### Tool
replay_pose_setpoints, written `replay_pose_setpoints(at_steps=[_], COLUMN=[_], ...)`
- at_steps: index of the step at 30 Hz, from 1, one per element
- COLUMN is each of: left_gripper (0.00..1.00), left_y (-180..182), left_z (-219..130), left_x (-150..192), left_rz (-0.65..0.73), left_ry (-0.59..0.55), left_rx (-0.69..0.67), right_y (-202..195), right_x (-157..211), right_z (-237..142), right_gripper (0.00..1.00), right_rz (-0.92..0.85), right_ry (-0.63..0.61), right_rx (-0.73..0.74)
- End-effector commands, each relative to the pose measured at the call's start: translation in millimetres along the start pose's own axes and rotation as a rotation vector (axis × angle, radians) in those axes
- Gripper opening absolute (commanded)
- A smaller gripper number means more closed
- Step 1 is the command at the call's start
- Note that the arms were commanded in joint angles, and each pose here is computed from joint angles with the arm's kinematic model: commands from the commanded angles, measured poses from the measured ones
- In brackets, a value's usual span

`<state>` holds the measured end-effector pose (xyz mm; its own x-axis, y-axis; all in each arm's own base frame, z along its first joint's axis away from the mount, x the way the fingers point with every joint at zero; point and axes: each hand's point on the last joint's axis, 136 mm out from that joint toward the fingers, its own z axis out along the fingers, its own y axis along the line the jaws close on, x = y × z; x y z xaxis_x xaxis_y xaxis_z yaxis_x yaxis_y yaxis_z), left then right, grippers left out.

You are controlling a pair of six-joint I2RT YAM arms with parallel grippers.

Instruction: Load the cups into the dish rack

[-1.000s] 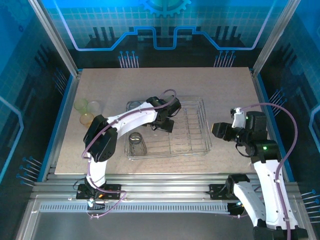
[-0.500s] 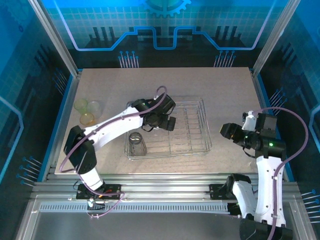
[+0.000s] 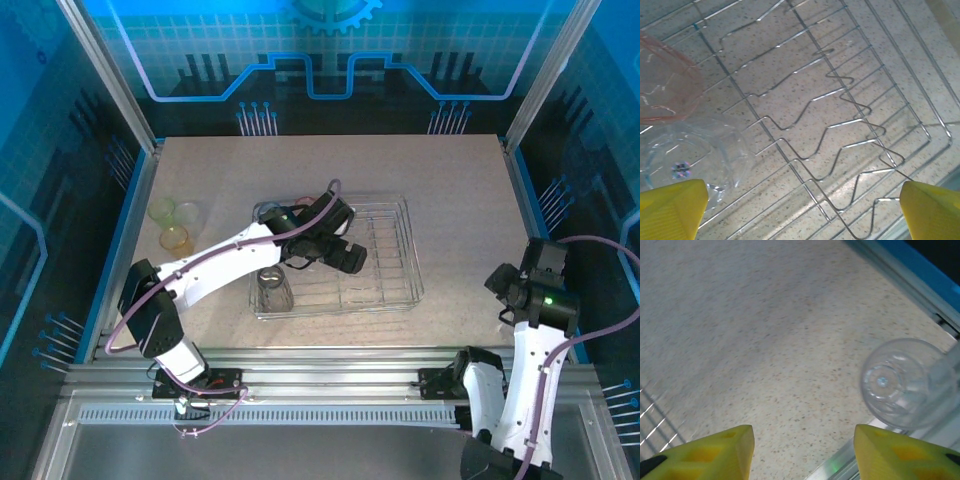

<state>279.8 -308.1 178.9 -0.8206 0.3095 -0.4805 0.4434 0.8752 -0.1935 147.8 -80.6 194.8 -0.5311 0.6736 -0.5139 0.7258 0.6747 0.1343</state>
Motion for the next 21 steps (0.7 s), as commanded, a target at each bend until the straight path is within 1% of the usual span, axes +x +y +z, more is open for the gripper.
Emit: replay_pose_setpoints(at_steps=[1, 3, 6, 11, 21], left_gripper=[0.99, 0.99, 0.99, 0.99, 0.99], left_y=[-21.6, -26.4, -30.2, -29.7, -35.4], left_z=[-21.7, -23.1, -24.1, -25.6, -24.2], left_x=[-5.9, -3.3, 3.5, 12.7, 14.6], left_rz=[0.04, 0.034, 0.02, -0.004, -0.063], left_ry=[-0.022, -0.013, 0.004, 0.009, 0.022], left_rx=[0.122, 0.151, 0.184, 0.204, 0.239], right_y=[-30.0, -40.0, -52.2, -58.9, -73.3], right_x=[6.7, 17.1, 31.2, 29.8, 32.0], right_z=[-1.4, 7.6, 21.8, 31.4, 44.9], right_gripper=[0.55, 0.54, 0.54, 0.53, 0.53], right_rz=[0.174, 0.241, 0.28, 0.281, 0.329], right_ry=[-0.009, 0.025, 0.06, 0.049, 0.075], right_rx=[0.147, 0.209, 0.286, 0.336, 0.474])
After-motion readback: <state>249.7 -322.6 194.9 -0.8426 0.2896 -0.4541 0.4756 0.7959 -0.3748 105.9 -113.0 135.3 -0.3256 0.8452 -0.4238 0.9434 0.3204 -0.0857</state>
